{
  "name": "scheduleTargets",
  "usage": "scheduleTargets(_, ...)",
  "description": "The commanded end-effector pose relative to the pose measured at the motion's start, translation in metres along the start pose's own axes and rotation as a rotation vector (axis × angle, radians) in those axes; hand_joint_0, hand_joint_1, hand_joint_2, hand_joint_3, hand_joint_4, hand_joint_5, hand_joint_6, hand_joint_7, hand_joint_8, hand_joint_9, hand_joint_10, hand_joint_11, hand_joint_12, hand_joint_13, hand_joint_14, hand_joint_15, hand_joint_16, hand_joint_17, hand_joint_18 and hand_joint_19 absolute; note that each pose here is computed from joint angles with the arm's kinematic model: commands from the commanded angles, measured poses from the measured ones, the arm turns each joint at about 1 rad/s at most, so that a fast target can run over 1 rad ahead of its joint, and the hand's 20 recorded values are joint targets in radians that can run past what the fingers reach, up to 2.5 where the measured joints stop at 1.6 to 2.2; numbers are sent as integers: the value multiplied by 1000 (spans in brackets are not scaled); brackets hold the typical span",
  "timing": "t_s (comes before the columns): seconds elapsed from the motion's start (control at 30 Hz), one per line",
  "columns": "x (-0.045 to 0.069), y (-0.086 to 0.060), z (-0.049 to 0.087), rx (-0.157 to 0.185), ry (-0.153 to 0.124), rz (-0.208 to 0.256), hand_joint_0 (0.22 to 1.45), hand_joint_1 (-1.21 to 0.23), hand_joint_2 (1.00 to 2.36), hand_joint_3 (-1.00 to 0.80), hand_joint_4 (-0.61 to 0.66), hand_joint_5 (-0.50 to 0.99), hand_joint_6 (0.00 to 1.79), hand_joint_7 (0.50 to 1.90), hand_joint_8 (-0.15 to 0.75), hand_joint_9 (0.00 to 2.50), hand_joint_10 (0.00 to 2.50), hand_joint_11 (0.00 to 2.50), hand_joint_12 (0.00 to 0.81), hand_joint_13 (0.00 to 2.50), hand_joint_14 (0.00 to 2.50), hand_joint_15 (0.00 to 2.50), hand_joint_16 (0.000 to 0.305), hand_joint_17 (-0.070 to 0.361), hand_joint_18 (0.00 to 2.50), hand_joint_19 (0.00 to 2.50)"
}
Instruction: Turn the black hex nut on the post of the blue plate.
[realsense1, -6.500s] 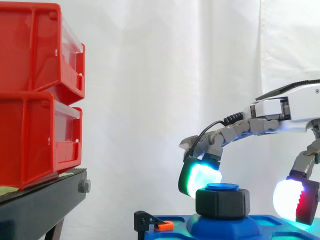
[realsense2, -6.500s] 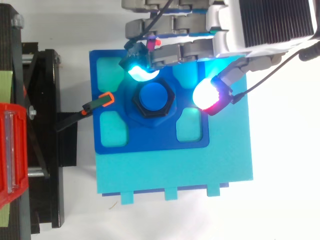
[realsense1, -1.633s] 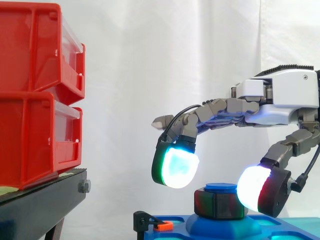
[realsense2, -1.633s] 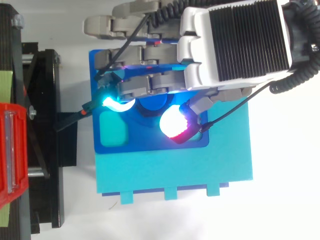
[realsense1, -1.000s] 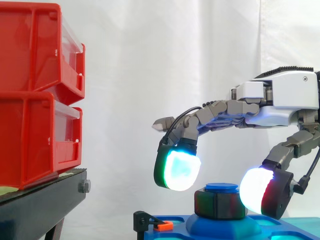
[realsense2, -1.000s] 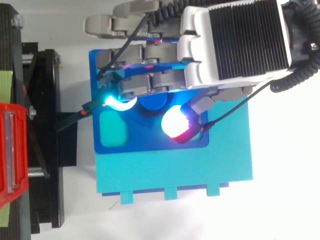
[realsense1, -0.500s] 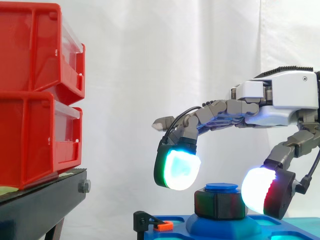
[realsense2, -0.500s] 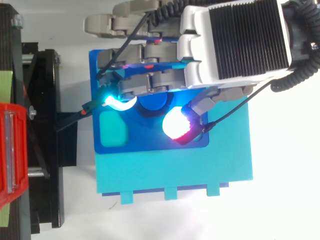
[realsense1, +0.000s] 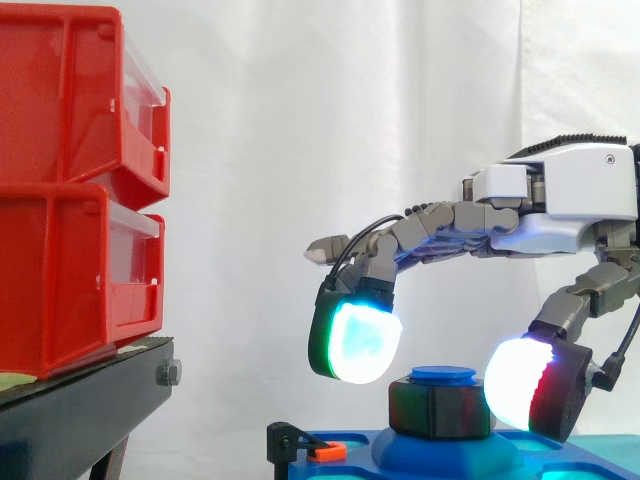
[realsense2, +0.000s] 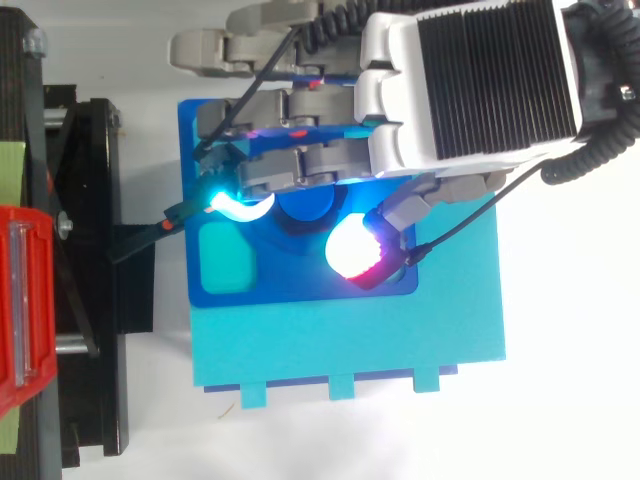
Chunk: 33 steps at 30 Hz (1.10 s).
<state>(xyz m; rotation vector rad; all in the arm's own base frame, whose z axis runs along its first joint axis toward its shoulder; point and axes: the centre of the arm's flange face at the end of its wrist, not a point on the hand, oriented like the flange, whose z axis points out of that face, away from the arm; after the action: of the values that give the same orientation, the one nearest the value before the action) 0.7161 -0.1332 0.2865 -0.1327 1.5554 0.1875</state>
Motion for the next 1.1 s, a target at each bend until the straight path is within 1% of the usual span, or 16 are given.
scheduleTargets(0.0,1,-1,0,2,2,1,393,-723,1000,-500,135,-297,501,836,59,0,620,169,236,53,1,62,38,84,167,221)
scheduleTargets(0.27,0,-2,-1,3,-1,0,391,-721,1000,-500,136,-297,501,837,62,0,660,159,236,52,1,66,38,85,167,221)
scheduleTargets(0.43,4,-2,-3,3,5,1,391,-721,1000,-500,135,-298,501,837,62,0,670,149,236,53,1,74,38,85,166,221)
scheduleTargets(0.47,7,-1,-3,2,10,2,392,-721,1000,-500,136,-297,500,836,63,0,669,157,236,53,1,70,38,85,165,228)
scheduleTargets(0.6,11,-2,-4,3,1,0,393,-717,1000,-500,137,-297,500,837,64,0,678,157,234,54,1,67,37,84,166,217)
scheduleTargets(0.73,10,-3,-5,4,-4,-1,395,-715,1000,-500,136,-297,501,837,61,0,633,164,233,53,1,66,37,84,164,227)
scheduleTargets(1.07,10,-3,-4,4,-8,-4,396,-713,1000,-500,137,-296,500,843,56,0,679,159,234,52,1,75,37,84,162,230)
